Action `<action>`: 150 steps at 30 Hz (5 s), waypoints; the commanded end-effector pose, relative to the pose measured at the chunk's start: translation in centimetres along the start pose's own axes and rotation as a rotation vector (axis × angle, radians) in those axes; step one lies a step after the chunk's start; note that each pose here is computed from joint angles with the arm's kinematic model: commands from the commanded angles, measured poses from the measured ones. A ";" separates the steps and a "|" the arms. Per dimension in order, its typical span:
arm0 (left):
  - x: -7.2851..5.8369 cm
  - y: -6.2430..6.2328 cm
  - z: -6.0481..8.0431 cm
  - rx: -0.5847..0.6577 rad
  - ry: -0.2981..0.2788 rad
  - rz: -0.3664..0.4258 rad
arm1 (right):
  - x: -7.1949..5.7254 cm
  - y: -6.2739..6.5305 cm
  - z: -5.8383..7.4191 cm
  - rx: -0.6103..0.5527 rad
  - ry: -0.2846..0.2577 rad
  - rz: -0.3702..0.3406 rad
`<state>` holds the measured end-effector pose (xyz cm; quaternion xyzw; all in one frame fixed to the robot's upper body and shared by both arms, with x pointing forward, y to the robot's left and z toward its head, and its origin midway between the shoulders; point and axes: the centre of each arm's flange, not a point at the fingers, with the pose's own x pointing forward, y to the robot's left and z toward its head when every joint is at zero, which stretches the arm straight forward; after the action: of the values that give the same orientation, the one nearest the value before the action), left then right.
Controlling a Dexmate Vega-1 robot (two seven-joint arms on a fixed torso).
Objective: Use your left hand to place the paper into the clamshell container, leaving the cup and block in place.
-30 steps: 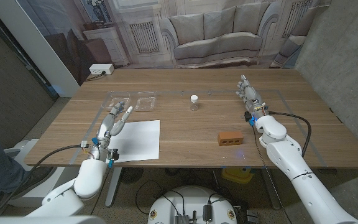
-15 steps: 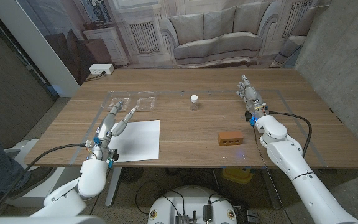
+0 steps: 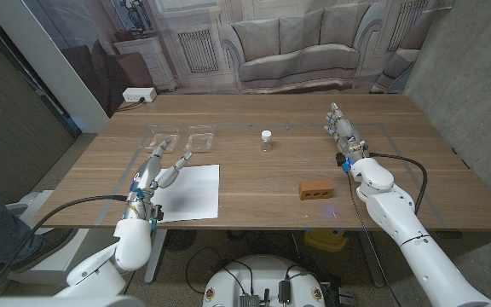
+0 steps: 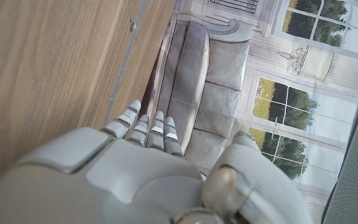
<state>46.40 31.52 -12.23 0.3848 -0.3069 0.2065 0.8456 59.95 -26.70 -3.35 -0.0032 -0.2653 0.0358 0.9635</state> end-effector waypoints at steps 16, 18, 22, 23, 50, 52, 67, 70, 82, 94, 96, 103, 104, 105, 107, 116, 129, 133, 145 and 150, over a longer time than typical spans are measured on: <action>-2.1 1.3 0.0 0.174 0.053 0.043 | 0.3 0.0 0.0 -0.004 0.015 0.014; -2.2 1.4 -0.1 0.186 0.058 0.045 | 0.4 0.1 0.0 -0.006 0.016 0.016; -2.1 1.6 -0.3 0.194 0.065 0.053 | 0.4 0.2 -0.1 0.001 0.021 0.014; -2.1 1.5 -0.3 0.197 0.066 0.051 | 0.4 0.3 -0.1 -0.004 0.020 0.017; -2.4 0.7 -1.1 0.299 0.120 0.027 | -0.1 0.8 -0.4 0.004 0.025 0.004; -2.4 0.6 -1.1 0.306 0.122 0.026 | -0.2 0.8 -0.4 0.008 0.028 0.000; -2.6 -0.3 -0.7 0.366 0.137 0.022 | -0.4 0.8 -0.4 0.010 0.020 -0.002; -2.6 -0.4 -0.7 0.374 0.144 0.022 | -0.4 0.8 -0.4 0.016 0.019 -0.006; -2.3 -1.3 -0.5 0.431 0.141 0.005 | -0.3 0.8 -0.4 0.014 0.021 -0.002; -2.0 -1.8 -0.7 0.443 0.151 -0.053 | 0.5 1.2 -0.4 0.008 0.035 0.018; -2.0 -1.8 -0.6 0.443 0.150 -0.057 | 0.6 1.2 -0.4 0.006 0.035 0.023; -2.1 -1.9 -0.5 0.475 0.163 -0.063 | 0.9 1.3 -0.5 0.015 0.033 0.023; -2.1 -1.9 -0.6 0.479 0.162 -0.063 | 1.0 1.3 -0.5 0.011 0.031 0.026; -2.1 -2.0 -0.6 0.484 0.169 -0.060 | 1.0 1.3 -0.5 0.014 0.033 0.023; -2.1 -2.1 -0.6 0.489 0.171 -0.059 | 1.1 1.3 -0.5 0.018 0.036 0.023; -2.0 -2.9 -0.5 0.512 0.180 -0.094 | 1.7 1.7 -0.9 0.020 0.041 0.037; -1.8 -4.8 -0.7 0.501 0.177 -0.120 | 1.7 1.5 -1.1 0.026 0.039 0.034; -1.8 -5.4 -0.9 0.480 0.179 -0.122 | 1.7 1.4 -1.1 0.024 0.039 0.032; -2.0 -6.5 -0.9 0.445 0.186 -0.125 | 1.9 1.3 -1.2 0.023 0.045 0.041; -2.1 -6.8 -0.9 0.441 0.184 -0.133 | 2.0 1.3 -1.1 0.039 0.044 0.048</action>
<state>48.40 28.71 -16.68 0.5660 -0.1526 0.2567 0.7684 61.97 -25.23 -3.42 0.0035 -0.2442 0.0537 0.9682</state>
